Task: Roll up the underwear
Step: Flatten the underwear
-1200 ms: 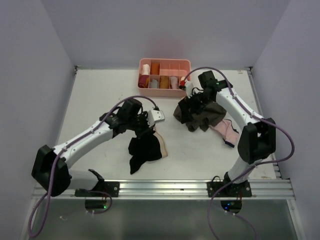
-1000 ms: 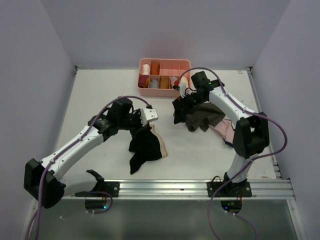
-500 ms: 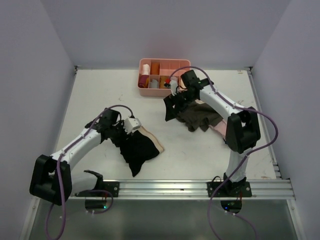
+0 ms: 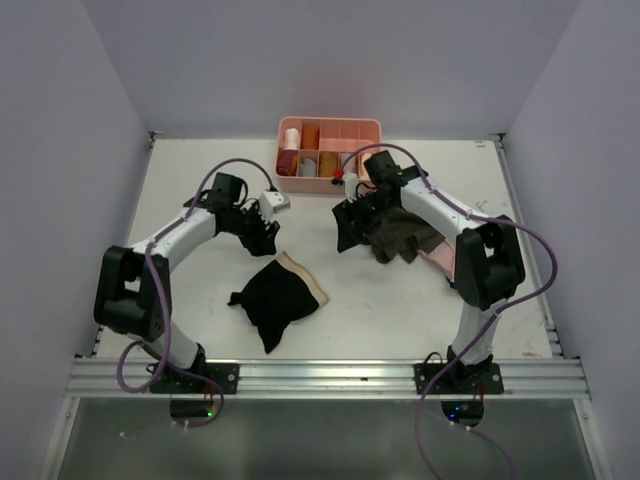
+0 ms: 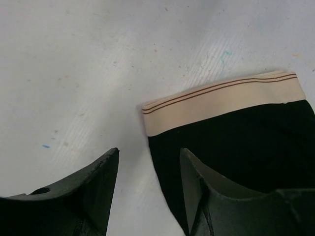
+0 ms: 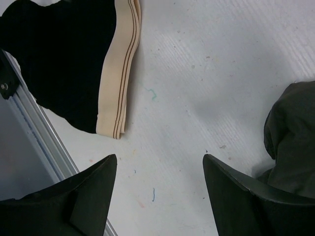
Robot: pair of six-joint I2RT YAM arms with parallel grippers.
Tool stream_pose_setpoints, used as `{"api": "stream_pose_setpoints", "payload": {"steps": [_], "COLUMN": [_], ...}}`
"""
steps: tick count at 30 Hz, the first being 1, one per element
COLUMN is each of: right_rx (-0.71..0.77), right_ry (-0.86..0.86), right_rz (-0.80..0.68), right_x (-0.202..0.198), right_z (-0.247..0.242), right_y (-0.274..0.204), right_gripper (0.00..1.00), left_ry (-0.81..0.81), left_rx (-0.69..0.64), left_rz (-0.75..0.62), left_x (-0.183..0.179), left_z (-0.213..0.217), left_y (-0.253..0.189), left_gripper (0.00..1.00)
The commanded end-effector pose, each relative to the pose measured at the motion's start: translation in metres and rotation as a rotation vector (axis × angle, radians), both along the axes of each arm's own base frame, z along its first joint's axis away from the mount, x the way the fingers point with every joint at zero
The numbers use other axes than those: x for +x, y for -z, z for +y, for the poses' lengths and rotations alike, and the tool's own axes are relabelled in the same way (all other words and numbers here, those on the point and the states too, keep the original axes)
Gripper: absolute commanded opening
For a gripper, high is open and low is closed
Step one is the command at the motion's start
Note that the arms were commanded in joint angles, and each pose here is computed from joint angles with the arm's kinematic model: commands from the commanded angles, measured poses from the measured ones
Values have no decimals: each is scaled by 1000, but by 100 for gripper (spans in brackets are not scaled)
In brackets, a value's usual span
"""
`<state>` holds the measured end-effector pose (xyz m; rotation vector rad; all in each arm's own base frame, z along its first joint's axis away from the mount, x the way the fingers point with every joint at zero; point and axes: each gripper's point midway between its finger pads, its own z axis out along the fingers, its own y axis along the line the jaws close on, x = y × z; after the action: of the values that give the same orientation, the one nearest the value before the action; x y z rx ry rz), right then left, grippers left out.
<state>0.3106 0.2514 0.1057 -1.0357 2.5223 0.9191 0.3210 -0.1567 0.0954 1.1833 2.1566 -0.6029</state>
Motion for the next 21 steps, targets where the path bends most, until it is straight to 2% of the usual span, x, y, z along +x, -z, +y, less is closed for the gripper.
{"api": "stream_pose_setpoints", "payload": {"steps": [1, 10, 14, 17, 18, 21], "right_rx": [29, 59, 135, 172, 188, 199], "right_ry": [-6, -34, -65, -65, -59, -30], "right_rz": [-88, -104, -107, -107, -124, -177], "right_x": [5, 7, 6, 9, 13, 24], "right_z": [-2, 1, 12, 19, 22, 25], "right_y": [-26, -32, -44, -49, -52, -53], "right_gripper": [75, 78, 82, 89, 91, 95], "left_ry": [46, 91, 71, 80, 83, 92], "left_rx": [-85, -62, -34, -21, -17, -16], "left_rz": [56, 108, 107, 135, 141, 133], "left_x": [3, 6, 13, 10, 8, 5], "left_z": [-24, -43, -41, -40, -39, -39], "left_y": [6, 44, 55, 62, 63, 59], "left_gripper": [56, 56, 51, 40, 31, 18]}}
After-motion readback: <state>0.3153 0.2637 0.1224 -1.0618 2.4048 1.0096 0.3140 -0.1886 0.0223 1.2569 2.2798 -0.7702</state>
